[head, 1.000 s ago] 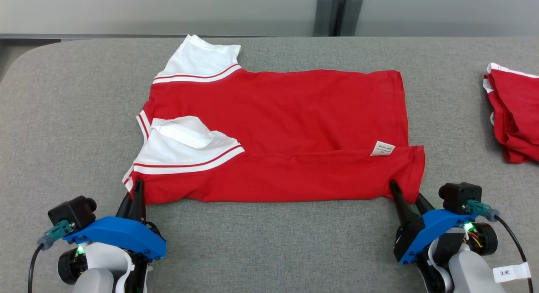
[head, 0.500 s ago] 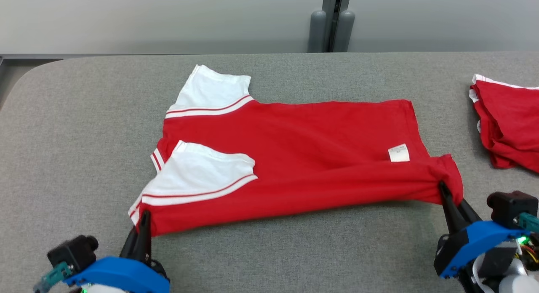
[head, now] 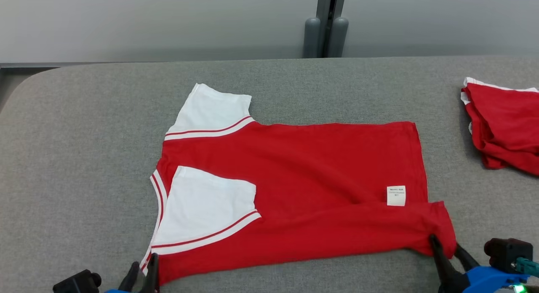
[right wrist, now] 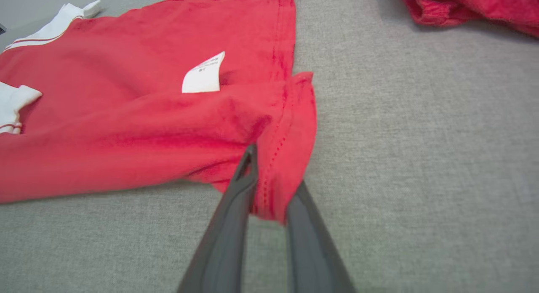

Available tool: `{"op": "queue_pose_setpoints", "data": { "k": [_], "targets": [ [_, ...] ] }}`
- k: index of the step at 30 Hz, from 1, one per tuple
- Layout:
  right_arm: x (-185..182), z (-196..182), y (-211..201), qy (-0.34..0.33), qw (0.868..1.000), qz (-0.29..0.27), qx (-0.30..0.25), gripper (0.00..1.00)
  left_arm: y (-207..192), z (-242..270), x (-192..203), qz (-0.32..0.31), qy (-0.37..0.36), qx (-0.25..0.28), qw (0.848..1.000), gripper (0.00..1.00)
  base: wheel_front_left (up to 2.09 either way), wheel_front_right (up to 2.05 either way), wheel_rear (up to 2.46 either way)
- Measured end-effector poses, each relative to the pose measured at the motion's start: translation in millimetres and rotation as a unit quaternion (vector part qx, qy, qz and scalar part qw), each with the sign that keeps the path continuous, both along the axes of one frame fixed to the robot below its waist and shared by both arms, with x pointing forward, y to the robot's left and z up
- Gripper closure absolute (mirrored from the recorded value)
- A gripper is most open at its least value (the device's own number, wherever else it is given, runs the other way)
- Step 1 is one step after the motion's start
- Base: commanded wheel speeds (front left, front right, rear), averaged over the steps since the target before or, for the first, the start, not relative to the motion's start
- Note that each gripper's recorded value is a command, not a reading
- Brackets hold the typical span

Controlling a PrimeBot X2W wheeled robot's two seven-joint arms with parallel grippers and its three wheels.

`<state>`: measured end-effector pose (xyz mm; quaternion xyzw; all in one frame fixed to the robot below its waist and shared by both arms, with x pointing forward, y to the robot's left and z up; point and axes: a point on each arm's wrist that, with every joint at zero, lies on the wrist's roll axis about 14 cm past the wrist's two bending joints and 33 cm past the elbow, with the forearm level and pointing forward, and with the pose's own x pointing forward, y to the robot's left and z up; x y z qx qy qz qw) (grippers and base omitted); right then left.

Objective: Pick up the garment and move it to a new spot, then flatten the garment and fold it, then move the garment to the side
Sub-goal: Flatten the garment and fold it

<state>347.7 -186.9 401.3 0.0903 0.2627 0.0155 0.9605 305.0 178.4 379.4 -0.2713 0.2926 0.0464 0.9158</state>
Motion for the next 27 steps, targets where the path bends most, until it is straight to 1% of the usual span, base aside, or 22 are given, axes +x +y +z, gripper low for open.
{"op": "queue_pose_setpoints", "data": {
  "k": [2, 5, 9, 12, 14, 17, 20, 22, 24, 27],
  "targets": [
    [-2, 0, -4, -0.004, 1.000, -0.008, 0.001, 0.00, 3, 2, 2, -0.002, -0.003, 0.008, 1.000, 0.00, 0.00, 0.00, 0.00],
    [-2, 7, -13, -0.021, 1.000, -0.020, -0.007, 0.00, 11, 12, 10, -0.014, -0.023, 0.037, 0.999, 0.00, 0.00, 0.00, 0.00],
    [6, 29, -21, -0.064, 0.997, -0.028, -0.024, 0.00, 19, 48, 45, -0.040, -0.086, 0.083, 0.992, 0.00, 0.00, 0.00, 0.00],
    [23, 52, -21, -0.104, 0.994, -0.024, -0.035, 0.00, 24, 85, 81, -0.075, -0.141, 0.137, 0.978, 0.00, 0.00, 0.00, 0.00],
    [36, 65, -17, -0.125, 0.991, -0.018, -0.041, 0.00, 16, 112, 109, -0.105, -0.180, 0.153, 0.966, 0.00, 0.00, 0.00, 0.00],
    [56, 77, -11, -0.146, 0.988, -0.005, -0.053, 0.00, 10, 142, 150, -0.145, -0.210, 0.189, 0.948, 0.00, 0.00, 0.00, 0.00],
    [76, 81, 0, -0.155, 0.987, 0.010, -0.048, 0.00, 0, 151, 189, -0.179, -0.210, 0.210, 0.938, 0.00, 0.00, 0.00, 0.00],
    [87, 78, 5, -0.153, 0.987, 0.019, -0.048, 0.00, -5, 148, 215, -0.203, -0.197, 0.227, 0.932, 0.00, 0.00, 0.00, 0.00],
    [97, 74, 8, -0.150, 0.987, 0.026, -0.049, 0.00, -14, 133, 236, -0.228, -0.172, 0.227, 0.931, 0.00, 0.00, 0.00, 0.00],
    [110, 69, 7, -0.149, 0.987, 0.029, -0.051, 0.00, -24, 99, 258, -0.260, -0.117, 0.223, 0.932, 0.00, 0.00, 0.00, 0.00]
  ]
}}
